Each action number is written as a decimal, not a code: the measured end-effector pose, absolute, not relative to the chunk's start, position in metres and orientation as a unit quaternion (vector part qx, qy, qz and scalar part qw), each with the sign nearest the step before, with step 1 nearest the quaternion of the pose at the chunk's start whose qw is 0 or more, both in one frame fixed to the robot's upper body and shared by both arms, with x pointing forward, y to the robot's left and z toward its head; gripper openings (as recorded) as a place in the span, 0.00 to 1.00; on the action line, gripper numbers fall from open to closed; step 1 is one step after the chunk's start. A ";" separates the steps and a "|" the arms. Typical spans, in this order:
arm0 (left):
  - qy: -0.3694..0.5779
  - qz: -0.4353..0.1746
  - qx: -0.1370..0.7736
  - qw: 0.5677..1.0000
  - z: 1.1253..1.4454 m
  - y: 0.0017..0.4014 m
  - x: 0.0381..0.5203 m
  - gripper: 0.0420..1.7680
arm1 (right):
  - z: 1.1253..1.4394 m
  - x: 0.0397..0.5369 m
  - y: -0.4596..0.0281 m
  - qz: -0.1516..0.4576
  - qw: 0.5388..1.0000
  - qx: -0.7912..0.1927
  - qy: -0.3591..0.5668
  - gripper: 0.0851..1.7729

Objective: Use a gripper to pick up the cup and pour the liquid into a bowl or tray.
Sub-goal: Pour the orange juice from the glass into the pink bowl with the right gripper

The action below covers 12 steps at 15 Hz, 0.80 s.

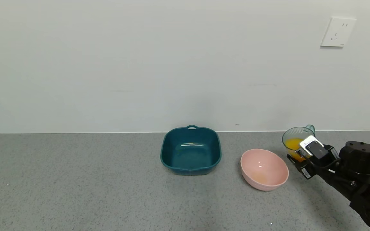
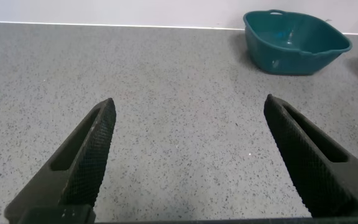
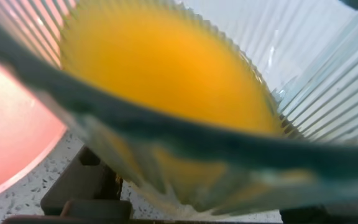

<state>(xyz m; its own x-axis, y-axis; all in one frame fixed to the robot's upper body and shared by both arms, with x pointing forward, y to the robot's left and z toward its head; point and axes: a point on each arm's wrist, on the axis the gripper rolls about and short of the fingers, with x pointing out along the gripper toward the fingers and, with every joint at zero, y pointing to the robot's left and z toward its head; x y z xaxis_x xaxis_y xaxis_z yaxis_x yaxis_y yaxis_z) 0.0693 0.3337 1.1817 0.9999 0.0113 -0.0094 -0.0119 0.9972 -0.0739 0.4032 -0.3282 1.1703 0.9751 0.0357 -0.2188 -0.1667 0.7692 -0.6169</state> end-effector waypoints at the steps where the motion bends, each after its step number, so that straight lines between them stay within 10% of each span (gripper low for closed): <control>1: 0.004 0.006 -0.037 0.999 1.182 0.334 0.069 0.97 | 1.170 0.403 -0.328 0.055 0.933 -0.341 0.098 0.74; 12: 0.004 0.006 -0.037 0.999 1.182 0.334 0.069 0.97 | 1.168 0.404 -0.324 0.046 0.912 -0.395 0.103 0.74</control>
<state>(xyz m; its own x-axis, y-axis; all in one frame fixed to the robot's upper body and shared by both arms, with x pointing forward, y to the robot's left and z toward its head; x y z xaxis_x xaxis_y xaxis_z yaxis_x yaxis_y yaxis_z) 0.0693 0.3337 1.1817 0.9999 0.0113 -0.0094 -0.0119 0.9972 -0.0739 0.4037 -0.3237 1.1683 0.9745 0.0027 -0.2245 -0.1657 0.6832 -0.7111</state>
